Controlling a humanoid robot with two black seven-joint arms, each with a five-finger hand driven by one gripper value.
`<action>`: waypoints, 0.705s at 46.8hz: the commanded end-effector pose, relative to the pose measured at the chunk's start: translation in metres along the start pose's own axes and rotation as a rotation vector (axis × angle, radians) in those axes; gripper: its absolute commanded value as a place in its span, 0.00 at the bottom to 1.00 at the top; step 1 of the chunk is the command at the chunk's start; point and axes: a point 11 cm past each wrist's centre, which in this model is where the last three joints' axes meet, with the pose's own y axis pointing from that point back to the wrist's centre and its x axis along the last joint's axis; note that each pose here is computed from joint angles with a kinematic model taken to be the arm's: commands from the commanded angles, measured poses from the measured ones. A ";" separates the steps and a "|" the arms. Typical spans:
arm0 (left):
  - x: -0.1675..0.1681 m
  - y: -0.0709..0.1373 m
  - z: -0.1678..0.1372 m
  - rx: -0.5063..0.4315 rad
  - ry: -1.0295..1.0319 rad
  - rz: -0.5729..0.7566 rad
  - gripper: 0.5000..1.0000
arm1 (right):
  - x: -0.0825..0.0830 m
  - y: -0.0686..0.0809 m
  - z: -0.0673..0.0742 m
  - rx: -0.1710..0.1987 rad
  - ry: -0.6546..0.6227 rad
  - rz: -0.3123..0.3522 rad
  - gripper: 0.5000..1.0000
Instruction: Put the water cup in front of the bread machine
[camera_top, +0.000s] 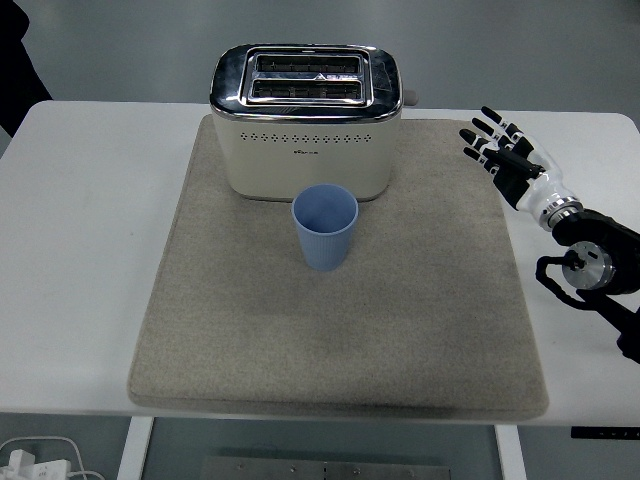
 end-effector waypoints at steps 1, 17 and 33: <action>0.000 0.000 0.000 0.000 0.000 0.000 1.00 | -0.004 -0.004 -0.010 0.037 -0.041 -0.001 0.86; 0.000 0.000 0.000 0.000 0.002 0.001 1.00 | -0.022 -0.015 -0.023 0.073 -0.057 -0.022 0.86; 0.000 0.000 0.000 -0.001 0.003 -0.001 1.00 | -0.035 -0.038 -0.016 0.090 -0.090 0.021 0.86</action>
